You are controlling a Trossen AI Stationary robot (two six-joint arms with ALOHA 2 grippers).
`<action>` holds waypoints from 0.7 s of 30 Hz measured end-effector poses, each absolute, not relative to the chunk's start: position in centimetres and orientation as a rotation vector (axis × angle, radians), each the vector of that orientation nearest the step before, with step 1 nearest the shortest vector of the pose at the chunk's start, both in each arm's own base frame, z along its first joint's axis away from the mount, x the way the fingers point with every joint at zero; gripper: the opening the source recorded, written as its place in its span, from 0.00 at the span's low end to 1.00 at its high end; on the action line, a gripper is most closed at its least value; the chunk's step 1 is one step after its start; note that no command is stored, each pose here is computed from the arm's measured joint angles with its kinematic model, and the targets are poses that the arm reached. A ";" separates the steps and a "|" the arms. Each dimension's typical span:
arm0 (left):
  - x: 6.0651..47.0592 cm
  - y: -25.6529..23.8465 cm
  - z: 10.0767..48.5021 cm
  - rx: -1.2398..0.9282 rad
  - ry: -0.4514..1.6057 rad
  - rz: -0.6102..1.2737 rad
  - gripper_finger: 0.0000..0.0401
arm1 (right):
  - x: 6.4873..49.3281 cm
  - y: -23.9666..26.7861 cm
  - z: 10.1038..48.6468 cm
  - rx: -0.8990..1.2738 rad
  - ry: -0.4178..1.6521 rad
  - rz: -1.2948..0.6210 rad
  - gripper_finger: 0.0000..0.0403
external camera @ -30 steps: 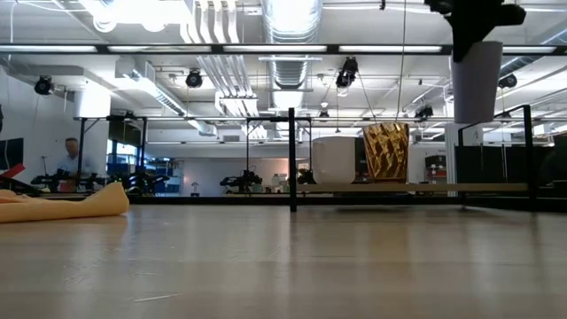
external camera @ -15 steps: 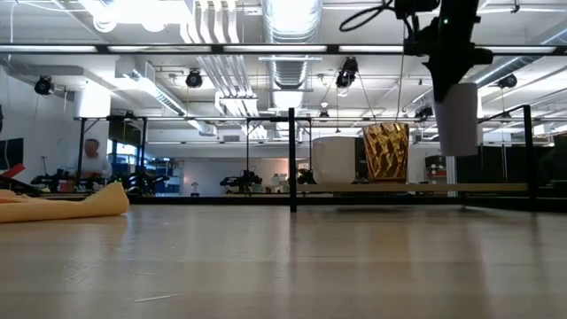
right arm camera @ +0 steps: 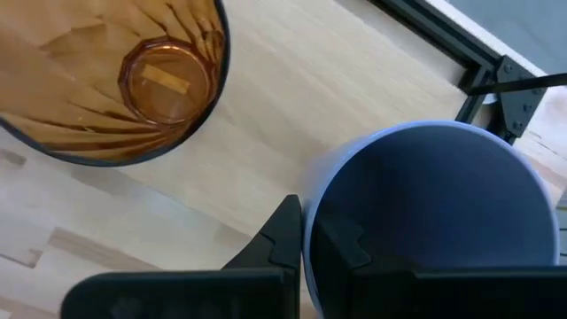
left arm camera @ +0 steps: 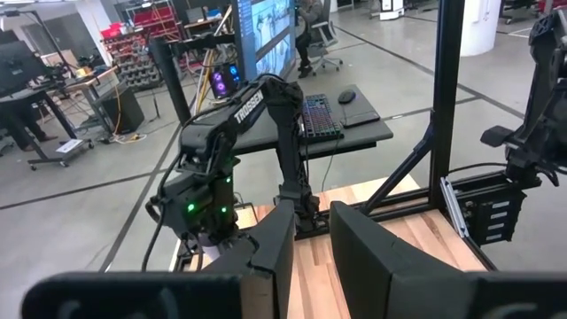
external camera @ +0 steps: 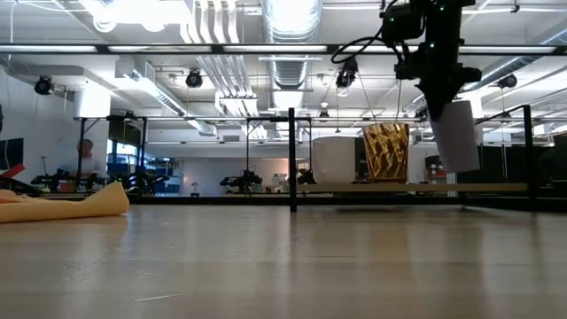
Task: Stack small to large cups/mugs on shelf
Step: Put the purple cup on the shelf
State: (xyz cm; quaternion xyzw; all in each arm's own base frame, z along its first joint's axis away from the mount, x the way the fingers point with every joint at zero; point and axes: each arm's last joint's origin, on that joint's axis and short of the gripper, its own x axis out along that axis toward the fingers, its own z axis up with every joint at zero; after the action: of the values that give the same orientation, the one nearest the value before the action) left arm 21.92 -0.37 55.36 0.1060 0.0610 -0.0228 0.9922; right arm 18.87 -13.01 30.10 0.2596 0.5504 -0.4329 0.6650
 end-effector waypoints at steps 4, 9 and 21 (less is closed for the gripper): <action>21.9 -0.4 55.4 0.213 0.122 -0.046 0.16 | 19.2 -13.2 29.8 0.602 1.250 -0.954 0.02; 21.9 -0.4 55.4 0.213 0.123 -0.045 0.16 | 19.5 -13.4 29.7 0.601 1.224 -0.917 0.02; 21.9 -0.4 55.3 0.213 0.124 -0.046 0.16 | 19.1 -14.1 29.2 0.646 1.211 -0.923 0.02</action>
State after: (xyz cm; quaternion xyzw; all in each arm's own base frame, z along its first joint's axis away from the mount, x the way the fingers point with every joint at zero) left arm 21.91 -0.37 55.35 0.1060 0.0617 -0.0227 0.9922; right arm 19.15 -14.06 29.16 0.2873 0.5390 -0.4105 0.6771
